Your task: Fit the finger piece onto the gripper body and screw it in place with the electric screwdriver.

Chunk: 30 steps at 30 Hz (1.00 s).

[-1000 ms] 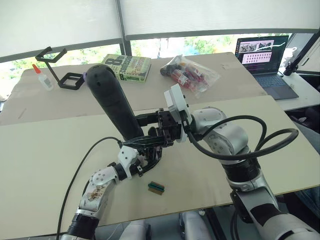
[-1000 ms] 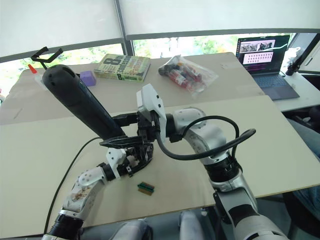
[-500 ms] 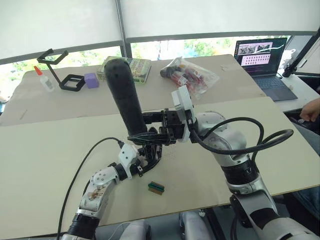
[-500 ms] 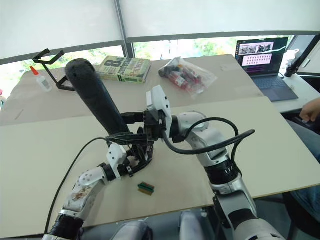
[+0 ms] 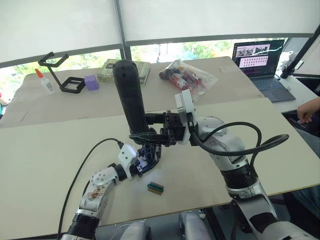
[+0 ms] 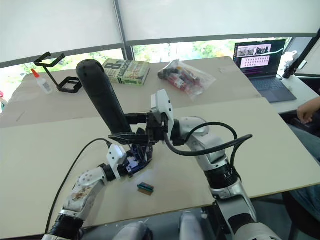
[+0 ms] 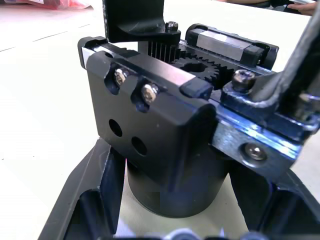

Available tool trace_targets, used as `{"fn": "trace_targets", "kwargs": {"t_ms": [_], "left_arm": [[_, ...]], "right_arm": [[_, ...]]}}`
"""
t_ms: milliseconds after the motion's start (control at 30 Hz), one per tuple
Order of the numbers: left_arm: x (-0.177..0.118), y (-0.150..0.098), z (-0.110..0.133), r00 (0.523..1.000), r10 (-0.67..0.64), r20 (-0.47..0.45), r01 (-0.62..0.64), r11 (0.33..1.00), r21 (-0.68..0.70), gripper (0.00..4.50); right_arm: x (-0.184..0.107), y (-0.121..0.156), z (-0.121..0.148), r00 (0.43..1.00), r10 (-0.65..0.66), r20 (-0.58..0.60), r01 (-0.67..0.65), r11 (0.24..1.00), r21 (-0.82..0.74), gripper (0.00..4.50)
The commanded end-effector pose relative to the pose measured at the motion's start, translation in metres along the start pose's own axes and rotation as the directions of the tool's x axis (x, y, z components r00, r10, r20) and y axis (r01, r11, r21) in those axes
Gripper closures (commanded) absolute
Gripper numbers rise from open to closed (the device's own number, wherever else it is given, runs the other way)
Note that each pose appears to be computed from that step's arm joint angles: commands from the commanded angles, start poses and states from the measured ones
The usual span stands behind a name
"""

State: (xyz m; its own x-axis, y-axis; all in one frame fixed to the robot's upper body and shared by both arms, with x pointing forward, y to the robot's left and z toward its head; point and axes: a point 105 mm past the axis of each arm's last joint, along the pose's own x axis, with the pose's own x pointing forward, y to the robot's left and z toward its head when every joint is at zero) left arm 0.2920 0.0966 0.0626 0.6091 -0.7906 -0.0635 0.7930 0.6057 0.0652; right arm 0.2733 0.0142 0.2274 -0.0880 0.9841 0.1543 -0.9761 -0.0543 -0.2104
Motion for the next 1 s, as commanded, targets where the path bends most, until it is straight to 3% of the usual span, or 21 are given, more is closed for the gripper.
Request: {"fn": "trace_targets", "kwargs": {"t_ms": [33,467,700,833,1000], "left_arm": [[-0.002,-0.010,-0.009,0.999,-0.044,-0.028,0.043,0.999,-0.024,2.04],[0.001,-0.012,-0.009,0.999,-0.046,-0.023,0.046,0.999,-0.024,2.04],[0.001,-0.012,-0.009,0.999,-0.044,-0.021,0.044,0.999,-0.024,2.04],[0.001,-0.011,-0.010,0.999,-0.040,-0.022,0.040,0.999,-0.024,2.04],[0.000,-0.009,-0.013,0.999,-0.023,-0.039,0.022,0.999,-0.029,2.04]], "right_arm": [[-0.004,0.002,-0.041,0.989,-0.024,-0.148,0.040,0.993,0.107,2.57],[-0.002,0.003,-0.044,0.985,-0.023,-0.171,0.041,0.994,0.099,2.57],[-0.002,0.008,-0.035,0.985,0.029,-0.172,-0.022,0.999,0.044,2.57],[0.000,0.008,-0.017,0.992,0.044,-0.119,-0.044,0.999,0.007,2.57],[0.005,0.016,0.032,0.991,0.134,0.029,-0.131,0.988,-0.078,2.57]]}}
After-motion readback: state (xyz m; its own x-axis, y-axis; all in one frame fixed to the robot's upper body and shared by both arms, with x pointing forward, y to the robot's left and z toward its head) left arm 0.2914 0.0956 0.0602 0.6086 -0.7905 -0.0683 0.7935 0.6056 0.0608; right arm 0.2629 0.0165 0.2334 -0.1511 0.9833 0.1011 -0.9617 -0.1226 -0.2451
